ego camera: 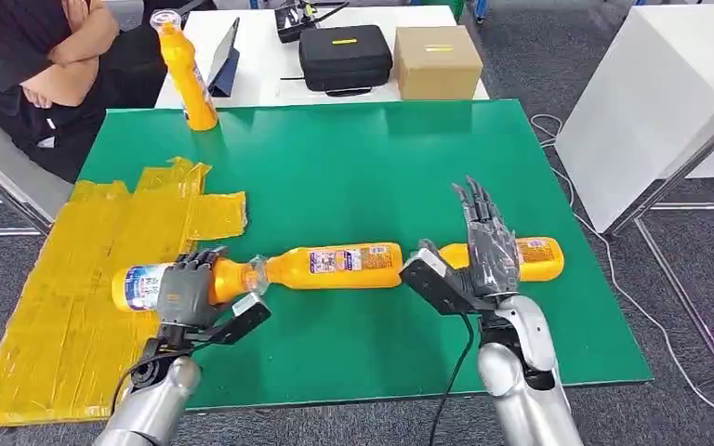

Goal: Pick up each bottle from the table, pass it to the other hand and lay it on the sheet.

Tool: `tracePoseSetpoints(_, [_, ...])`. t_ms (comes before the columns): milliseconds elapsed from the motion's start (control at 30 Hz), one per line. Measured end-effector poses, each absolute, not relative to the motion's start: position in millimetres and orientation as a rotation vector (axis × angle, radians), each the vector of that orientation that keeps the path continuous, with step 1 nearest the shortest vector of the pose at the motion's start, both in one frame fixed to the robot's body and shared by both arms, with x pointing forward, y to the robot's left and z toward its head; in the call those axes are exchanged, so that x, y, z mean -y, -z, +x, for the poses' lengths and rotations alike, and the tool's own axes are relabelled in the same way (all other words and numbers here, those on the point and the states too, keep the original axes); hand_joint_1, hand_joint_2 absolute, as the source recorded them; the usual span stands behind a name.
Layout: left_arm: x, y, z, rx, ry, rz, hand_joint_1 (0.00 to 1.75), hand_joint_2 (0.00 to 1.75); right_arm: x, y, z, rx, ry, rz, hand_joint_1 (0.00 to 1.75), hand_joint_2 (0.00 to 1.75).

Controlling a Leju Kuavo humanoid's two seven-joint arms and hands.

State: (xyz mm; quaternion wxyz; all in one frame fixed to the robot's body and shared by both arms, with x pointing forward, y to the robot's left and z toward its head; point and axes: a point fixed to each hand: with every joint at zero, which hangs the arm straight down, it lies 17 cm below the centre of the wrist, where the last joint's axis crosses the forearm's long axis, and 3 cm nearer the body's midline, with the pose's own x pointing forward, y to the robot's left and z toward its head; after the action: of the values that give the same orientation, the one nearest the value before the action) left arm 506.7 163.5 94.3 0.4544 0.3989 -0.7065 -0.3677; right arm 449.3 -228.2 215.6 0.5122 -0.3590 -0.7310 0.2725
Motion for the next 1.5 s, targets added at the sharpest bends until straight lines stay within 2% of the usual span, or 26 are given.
tracePoseSetpoints(167, [-153, -84, 514, 1.685, 0.945, 0.972, 1.75, 1.75, 224, -214, 449, 1.757, -0.663, -0.847, 0.00, 0.00])
tracePoseSetpoints(200, [-151, -81, 514, 1.675, 0.954, 0.965, 0.00, 0.00, 224, -214, 449, 1.759, -0.662, -0.844, 0.00, 0.00])
tracePoseSetpoints(400, [-153, -59, 513, 1.574, 0.991, 0.963, 0.00, 0.00, 224, -215, 449, 1.766, -0.659, -0.836, 0.00, 0.00])
tracePoseSetpoints(567, [-186, -29, 516, 1.413, 0.992, 0.962, 0.00, 0.00, 226, -214, 451, 1.781, -0.667, -0.807, 0.00, 0.00])
tracePoseSetpoints(933, [-241, -16, 518, 1.331, 0.948, 1.003, 0.00, 0.00, 215, -199, 472, 1.797, -0.756, -0.703, 0.00, 0.00])
tracePoseSetpoints(1233, [-288, -22, 506, 1.431, 0.790, 0.998, 0.00, 0.00, 202, -174, 486, 1.784, -0.878, -0.608, 0.00, 0.00])
tracePoseSetpoints(1500, [-278, -44, 497, 1.613, 0.679, 0.921, 0.00, 0.00, 196, -147, 475, 1.702, -0.924, -0.615, 0.00, 0.00])
